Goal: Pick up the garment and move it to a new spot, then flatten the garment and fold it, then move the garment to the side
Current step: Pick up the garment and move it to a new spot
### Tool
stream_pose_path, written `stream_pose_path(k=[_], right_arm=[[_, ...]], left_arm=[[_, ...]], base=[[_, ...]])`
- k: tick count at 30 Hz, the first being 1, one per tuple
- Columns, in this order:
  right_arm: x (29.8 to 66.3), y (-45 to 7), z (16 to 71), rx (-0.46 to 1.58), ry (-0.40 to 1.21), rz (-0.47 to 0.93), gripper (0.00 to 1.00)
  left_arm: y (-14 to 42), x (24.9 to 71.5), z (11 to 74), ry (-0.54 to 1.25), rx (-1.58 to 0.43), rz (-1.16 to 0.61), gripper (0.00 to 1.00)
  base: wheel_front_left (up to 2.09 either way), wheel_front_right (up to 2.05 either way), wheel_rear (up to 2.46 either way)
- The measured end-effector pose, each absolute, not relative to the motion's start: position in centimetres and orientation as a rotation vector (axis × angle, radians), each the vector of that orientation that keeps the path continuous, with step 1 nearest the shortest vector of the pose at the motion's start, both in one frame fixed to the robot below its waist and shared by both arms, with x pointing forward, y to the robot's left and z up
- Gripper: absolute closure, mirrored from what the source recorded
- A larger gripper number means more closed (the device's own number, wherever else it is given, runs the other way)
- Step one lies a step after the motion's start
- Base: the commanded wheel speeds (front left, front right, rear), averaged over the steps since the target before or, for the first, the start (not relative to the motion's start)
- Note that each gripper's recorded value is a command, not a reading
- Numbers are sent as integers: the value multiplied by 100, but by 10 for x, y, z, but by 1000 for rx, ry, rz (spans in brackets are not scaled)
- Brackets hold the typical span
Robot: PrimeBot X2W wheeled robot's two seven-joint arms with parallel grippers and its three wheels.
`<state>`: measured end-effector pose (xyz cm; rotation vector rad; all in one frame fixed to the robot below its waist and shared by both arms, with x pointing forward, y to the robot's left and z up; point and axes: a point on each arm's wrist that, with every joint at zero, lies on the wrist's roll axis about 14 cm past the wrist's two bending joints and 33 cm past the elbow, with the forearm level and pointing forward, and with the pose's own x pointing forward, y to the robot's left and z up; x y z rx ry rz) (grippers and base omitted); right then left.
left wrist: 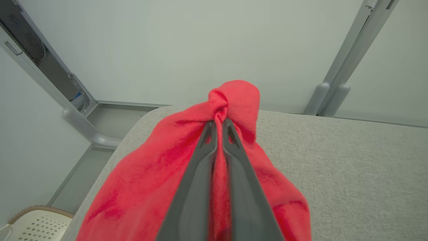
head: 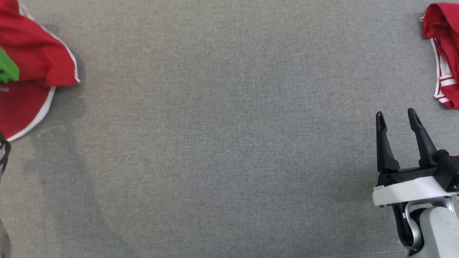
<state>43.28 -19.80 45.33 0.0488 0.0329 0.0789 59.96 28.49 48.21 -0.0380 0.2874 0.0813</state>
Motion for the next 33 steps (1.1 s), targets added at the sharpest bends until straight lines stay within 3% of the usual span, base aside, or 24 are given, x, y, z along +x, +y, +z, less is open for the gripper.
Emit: stream_pose_path(k=[9,19,27,33], right_arm=[[417,-200,477,86,-22,48,0],[390,-226,492,103,-53,-55,0],[363,-252,500,105,-71,-154,0],[345,-268,503,107,-75,-218,0]], left_arm=[[234,613,602,-28,43,-69,100],[107,609,689,-250,4,-367,100],[-12,583,704,-302,-94,-622,100],[-84,552,661,-211,-210,-766,100]], base=[[0,0,0],[0,0,0],[0,0,0],[0,0,0]])
